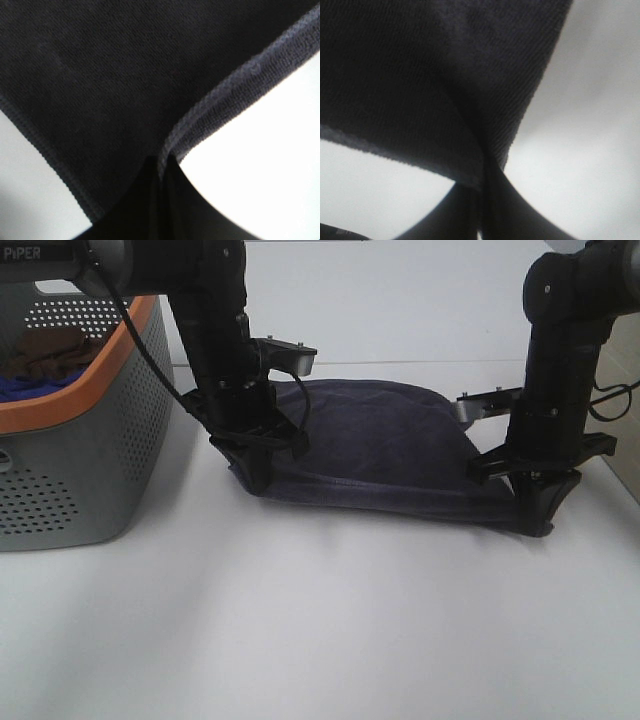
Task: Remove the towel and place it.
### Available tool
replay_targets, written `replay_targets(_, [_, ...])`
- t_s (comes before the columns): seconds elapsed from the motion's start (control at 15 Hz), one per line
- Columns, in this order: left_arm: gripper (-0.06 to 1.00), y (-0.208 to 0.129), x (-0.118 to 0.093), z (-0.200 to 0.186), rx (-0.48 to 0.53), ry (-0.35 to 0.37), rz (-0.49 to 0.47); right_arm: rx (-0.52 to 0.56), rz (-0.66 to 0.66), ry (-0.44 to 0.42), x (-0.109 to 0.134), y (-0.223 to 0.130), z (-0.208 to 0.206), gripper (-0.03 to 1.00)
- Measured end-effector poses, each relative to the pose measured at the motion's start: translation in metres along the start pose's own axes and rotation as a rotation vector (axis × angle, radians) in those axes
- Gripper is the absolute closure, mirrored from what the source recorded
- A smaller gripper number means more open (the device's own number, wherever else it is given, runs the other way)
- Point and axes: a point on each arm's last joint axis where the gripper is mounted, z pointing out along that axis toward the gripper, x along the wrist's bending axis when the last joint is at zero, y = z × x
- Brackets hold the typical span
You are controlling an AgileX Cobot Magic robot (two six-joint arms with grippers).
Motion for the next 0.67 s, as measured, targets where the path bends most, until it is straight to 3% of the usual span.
replay_targets(0.27, [0.94, -0.003, -0.014, 0.006, 0.020, -0.036, 0.006, 0.013, 0.018, 0.059, 0.006, -0.008, 0.004, 0.96])
replay_targets(0.47, [0.93, -0.003, -0.017, 0.006, 0.016, -0.050, 0.002, -0.031, 0.031, 0.080, 0.011, -0.013, -0.010, 0.66])
replay_targets(0.6, [0.84, -0.003, -0.017, 0.006, 0.016, -0.050, 0.002, -0.040, 0.083, 0.078, 0.011, -0.014, -0.014, 0.42])
replay_targets(0.67, [0.74, -0.003, -0.017, 0.006, 0.016, -0.050, -0.009, -0.047, 0.106, 0.078, 0.012, -0.016, -0.017, 0.35])
